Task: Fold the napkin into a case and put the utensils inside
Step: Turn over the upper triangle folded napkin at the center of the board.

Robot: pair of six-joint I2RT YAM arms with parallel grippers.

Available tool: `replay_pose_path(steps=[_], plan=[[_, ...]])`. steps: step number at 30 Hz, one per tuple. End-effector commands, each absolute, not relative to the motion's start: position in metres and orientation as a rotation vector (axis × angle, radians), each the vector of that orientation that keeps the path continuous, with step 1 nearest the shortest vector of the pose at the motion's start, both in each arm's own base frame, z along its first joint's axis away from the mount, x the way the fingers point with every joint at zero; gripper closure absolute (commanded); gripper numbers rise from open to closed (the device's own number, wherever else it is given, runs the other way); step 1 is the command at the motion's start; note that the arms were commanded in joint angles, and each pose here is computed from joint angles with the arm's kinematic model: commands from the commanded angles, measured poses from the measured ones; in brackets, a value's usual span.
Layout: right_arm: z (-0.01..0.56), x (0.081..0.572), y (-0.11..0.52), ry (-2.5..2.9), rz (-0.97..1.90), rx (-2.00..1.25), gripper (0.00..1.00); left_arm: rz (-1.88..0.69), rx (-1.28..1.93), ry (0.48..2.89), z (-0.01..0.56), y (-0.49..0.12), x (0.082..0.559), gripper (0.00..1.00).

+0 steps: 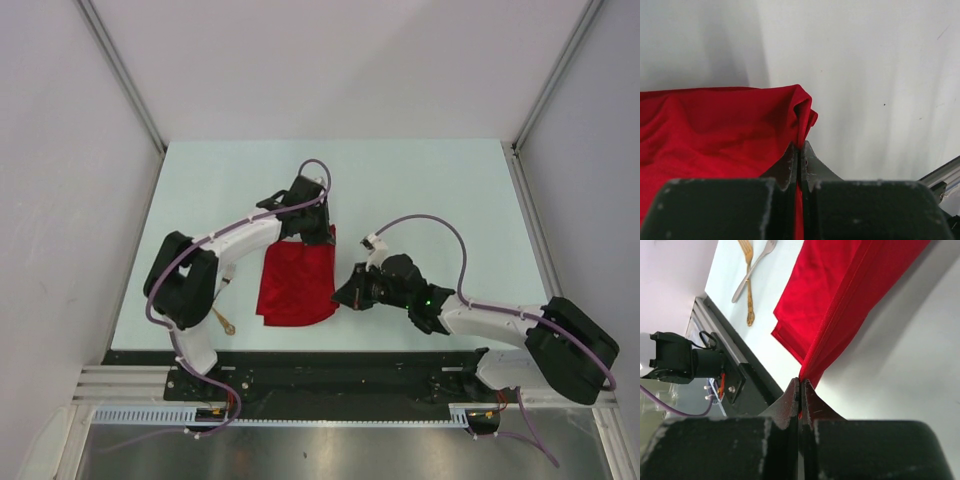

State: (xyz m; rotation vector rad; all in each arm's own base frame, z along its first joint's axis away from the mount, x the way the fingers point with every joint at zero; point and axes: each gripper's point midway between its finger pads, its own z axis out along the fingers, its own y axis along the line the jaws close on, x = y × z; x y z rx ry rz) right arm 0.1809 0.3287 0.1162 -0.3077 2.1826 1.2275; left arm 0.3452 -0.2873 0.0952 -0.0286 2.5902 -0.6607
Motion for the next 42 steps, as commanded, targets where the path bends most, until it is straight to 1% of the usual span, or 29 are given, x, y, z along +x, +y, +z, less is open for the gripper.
replay_pose_path(steps=[1,3,4,7,15,20,29,32,35,36,37,38,41,42], plan=[[0.101,0.133,0.314,2.277,1.365,-0.409,1.00,-0.690,-0.120,2.298,0.138,-0.305,0.422,1.00],[0.086,0.131,0.301,2.311,1.329,-0.390,1.00,-0.695,-0.111,2.298,0.137,-0.311,0.425,1.00],[0.083,0.131,0.298,2.314,1.321,-0.380,1.00,-0.692,-0.110,2.318,0.127,-0.315,0.426,1.00],[0.069,0.133,0.285,2.337,1.289,-0.332,1.00,-0.710,-0.086,2.320,0.127,-0.328,0.430,1.00],[0.039,0.137,0.260,2.416,1.176,-0.197,1.00,-0.691,-0.050,2.359,0.102,-0.355,0.438,1.00],[0.027,0.138,0.246,2.463,1.094,-0.092,1.00,-0.699,-0.033,2.358,0.098,-0.372,0.440,1.00],[0.010,0.138,0.224,2.536,0.934,-0.013,1.00,-0.719,-0.028,2.394,0.075,-0.390,0.435,0.99],[0.006,0.137,0.218,2.552,0.893,-0.003,1.00,-0.734,-0.024,2.392,0.074,-0.393,0.435,0.92],[0.003,0.137,0.212,2.563,0.853,-0.003,1.00,-0.750,-0.014,2.384,0.079,-0.396,0.433,0.80],[0.002,0.139,0.210,2.562,0.832,0.005,1.00,-0.758,-0.011,2.383,0.080,-0.397,0.433,0.72],[0.002,0.138,0.209,2.565,0.821,0.005,1.00,-0.768,-0.003,2.383,0.082,-0.399,0.431,0.66],[0.001,0.139,0.207,2.567,0.807,0.009,1.00,-0.775,0.000,2.374,0.088,-0.398,0.432,0.56],[0.005,0.145,0.206,2.552,0.792,0.005,0.95,-0.801,0.028,2.366,0.103,-0.399,0.427,0.45],[0.002,0.142,0.202,2.577,0.769,0.006,0.93,-0.800,0.043,2.374,0.105,-0.398,0.424,0.44]])
